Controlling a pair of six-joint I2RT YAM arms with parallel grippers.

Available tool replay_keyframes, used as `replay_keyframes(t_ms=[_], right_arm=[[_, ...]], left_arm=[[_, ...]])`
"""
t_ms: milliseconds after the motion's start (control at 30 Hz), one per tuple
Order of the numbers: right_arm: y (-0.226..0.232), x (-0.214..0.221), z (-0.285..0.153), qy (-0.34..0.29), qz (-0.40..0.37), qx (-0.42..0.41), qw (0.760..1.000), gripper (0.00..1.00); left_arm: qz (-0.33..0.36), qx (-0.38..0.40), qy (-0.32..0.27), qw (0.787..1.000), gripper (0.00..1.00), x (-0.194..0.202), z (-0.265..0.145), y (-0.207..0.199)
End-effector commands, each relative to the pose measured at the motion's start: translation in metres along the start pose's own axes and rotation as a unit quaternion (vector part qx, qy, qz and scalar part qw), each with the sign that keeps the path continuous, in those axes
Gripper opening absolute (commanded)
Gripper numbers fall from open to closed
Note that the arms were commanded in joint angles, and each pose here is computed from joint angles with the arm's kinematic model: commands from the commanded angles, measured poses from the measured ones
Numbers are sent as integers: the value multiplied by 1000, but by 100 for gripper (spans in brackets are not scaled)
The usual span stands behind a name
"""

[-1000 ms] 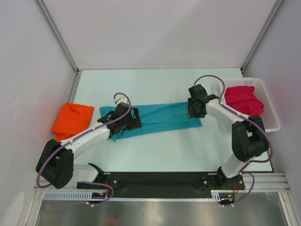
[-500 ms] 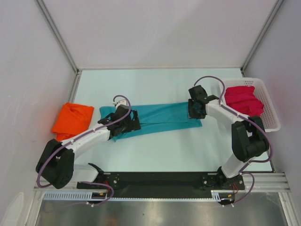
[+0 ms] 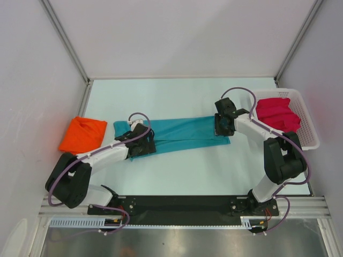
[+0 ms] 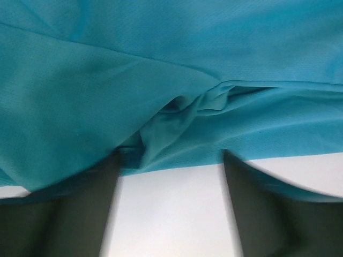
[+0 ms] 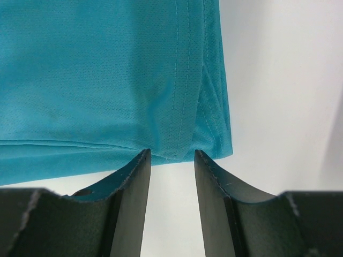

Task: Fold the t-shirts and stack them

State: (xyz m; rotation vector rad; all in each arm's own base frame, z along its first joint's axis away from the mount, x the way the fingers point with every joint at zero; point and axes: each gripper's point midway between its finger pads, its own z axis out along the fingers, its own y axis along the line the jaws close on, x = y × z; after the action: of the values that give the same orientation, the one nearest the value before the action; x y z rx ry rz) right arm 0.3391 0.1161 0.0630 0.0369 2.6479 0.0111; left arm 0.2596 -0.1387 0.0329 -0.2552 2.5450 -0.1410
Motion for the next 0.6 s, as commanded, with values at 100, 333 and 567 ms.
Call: replay_keyframes(t_ms=[100,333,567], right_arm=[[-5,-4,0,-8,-3,11,1000,43],[-5,-3,1,-6,-2,10,1000,43],[-3,-3,3,-4,0,5,1000,43]], left_arm=[[-12,-8,-21,1000,18,-26,7,-8],[-12,-4,-20,1000,20,-33,6,-14],[-10,-11,-34,999,0,-34,-6,-5]])
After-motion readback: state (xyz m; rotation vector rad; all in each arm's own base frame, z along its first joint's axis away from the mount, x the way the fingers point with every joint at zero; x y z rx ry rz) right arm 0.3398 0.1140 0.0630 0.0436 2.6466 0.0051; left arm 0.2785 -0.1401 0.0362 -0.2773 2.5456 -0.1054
